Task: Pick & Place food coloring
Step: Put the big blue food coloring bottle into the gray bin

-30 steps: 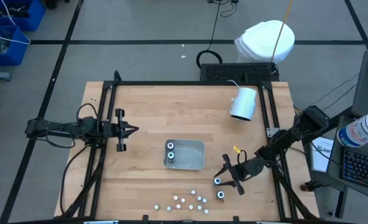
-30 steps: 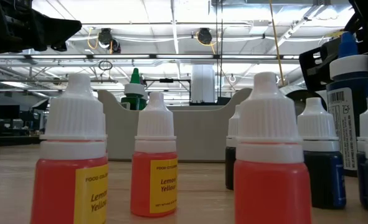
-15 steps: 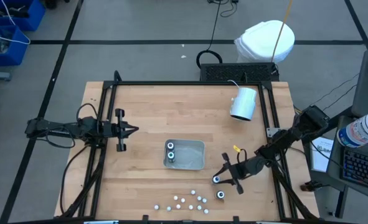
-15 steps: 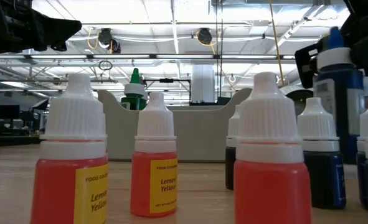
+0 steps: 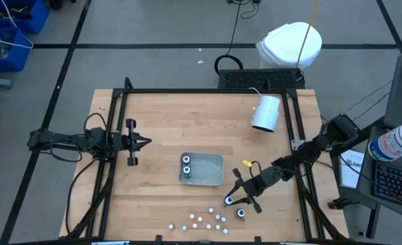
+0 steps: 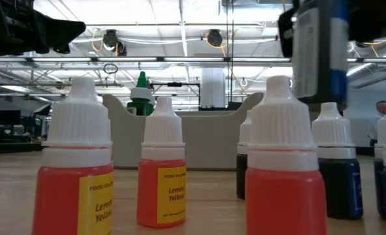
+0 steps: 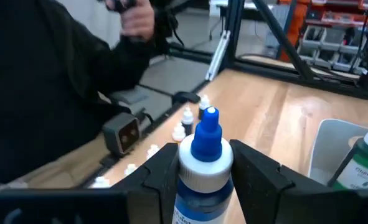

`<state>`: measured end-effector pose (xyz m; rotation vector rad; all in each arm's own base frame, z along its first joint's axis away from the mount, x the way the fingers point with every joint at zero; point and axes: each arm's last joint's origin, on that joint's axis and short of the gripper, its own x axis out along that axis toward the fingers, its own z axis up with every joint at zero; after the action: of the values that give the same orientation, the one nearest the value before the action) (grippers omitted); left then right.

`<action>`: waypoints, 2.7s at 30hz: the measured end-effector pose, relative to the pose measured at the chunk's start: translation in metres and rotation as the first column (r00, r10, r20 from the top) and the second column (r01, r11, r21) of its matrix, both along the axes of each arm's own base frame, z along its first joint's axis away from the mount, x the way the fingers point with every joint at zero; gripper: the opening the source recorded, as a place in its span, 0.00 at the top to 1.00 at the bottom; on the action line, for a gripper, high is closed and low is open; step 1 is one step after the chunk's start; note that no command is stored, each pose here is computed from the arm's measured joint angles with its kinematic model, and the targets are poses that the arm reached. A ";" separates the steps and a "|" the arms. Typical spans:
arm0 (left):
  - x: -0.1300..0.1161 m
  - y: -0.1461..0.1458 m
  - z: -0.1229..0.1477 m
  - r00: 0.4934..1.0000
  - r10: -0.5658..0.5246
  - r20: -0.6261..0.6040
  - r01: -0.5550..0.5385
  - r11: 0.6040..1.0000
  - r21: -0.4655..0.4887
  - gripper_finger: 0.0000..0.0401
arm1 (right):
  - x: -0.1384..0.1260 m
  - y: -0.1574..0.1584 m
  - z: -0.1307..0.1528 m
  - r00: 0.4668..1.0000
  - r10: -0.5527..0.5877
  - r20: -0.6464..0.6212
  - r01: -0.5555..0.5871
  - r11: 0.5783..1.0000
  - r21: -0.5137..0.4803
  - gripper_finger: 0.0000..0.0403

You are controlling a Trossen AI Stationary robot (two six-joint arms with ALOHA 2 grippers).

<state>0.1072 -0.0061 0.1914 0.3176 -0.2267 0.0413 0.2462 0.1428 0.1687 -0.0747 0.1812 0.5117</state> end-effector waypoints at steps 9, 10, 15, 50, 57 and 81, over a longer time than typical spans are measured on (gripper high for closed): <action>0.000 0.000 0.000 1.000 0.000 0.000 0.000 1.000 0.000 0.98 | 0.042 -0.006 0.037 0.996 -0.074 -0.046 0.071 0.995 -0.064 0.70; 0.000 0.000 0.000 1.000 0.000 0.000 0.000 1.000 0.000 0.98 | 0.046 -0.007 0.043 0.996 -0.080 -0.028 0.078 0.995 -0.065 0.70; 0.000 0.000 0.000 1.000 0.000 0.000 0.000 1.000 0.000 0.98 | 0.063 -0.018 0.067 0.993 -0.104 0.053 0.108 0.991 -0.074 0.71; 0.000 0.001 0.000 1.000 0.024 -0.001 -0.024 1.000 -0.007 0.98 | 0.105 -0.081 0.041 0.904 -0.425 0.035 0.427 0.899 -0.102 0.71; 0.000 0.001 0.000 1.000 0.024 -0.001 -0.024 1.000 -0.007 0.98 | 0.105 -0.088 0.037 0.893 -0.449 -0.011 0.445 0.889 -0.108 0.70; 0.000 0.001 0.000 1.000 0.024 -0.001 -0.024 1.000 -0.006 0.98 | 0.121 -0.101 0.002 0.868 -0.493 -0.062 0.489 0.870 -0.070 0.70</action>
<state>0.1072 -0.0053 0.1913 0.3143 -0.2223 0.0659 0.3671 0.0420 0.1704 -0.0565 0.2808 -0.0028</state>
